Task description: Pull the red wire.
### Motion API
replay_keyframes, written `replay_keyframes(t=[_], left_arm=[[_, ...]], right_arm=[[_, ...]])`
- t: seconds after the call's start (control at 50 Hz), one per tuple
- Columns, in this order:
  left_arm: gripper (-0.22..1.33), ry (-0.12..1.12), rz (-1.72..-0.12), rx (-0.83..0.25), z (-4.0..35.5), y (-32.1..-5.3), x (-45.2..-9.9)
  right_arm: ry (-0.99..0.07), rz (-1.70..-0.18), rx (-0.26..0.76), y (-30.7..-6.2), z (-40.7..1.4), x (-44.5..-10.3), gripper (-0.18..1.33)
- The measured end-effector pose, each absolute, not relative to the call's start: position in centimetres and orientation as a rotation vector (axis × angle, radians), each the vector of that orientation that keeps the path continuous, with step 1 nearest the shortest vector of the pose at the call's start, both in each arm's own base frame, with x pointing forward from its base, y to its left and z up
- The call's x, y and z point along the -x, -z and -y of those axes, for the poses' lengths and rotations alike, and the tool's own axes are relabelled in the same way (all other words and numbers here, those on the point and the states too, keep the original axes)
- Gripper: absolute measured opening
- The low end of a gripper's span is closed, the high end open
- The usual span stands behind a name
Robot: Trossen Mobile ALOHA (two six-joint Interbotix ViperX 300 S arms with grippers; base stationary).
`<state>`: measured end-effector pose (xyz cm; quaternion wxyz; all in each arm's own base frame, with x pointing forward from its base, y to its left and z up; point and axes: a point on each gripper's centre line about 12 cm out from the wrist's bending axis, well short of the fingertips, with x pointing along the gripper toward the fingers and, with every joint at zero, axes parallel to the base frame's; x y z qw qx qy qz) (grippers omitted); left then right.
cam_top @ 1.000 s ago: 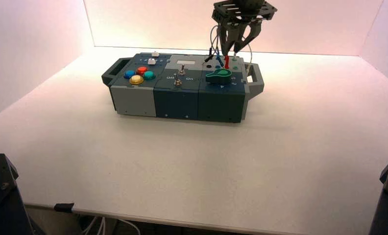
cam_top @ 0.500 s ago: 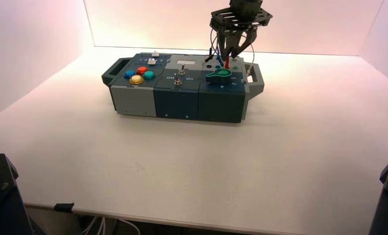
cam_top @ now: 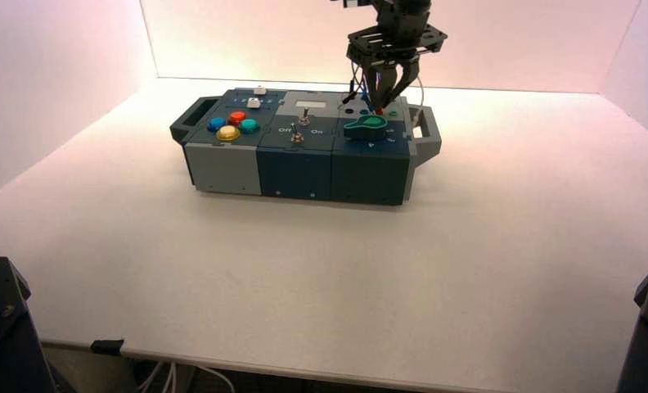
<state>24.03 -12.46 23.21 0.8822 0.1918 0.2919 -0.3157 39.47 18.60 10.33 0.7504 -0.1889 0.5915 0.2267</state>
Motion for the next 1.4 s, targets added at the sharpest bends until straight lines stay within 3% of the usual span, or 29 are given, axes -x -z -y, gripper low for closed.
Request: replay_keyframes(t=[0.12,0.74,1.12,1.4], left_arm=[[-0.16,0.657,-0.606,-0.399,12.5,-23.3,-24.1],[-0.16,0.659,-0.61,-0.4,12.5,-23.2,-24.0],[-0.16,0.66,-0.611,-0.399,12.5,-23.2,-24.0],[-0.16,0.66,-0.61,-0.4,12.5,-23.2,-24.0]], right_arm=[[-0.497,-1.301,0.415,-10.3,-18.7,-39.5,0.11],[-0.488,-1.354,0.45,-12.7,-18.5,-40.7,0.1],[-0.561,-1.396,0.445,-14.9,-18.7,-38.5,0.1],[-0.594,-1.409,0.463,-15.1,-18.3,-36.4,0.1]])
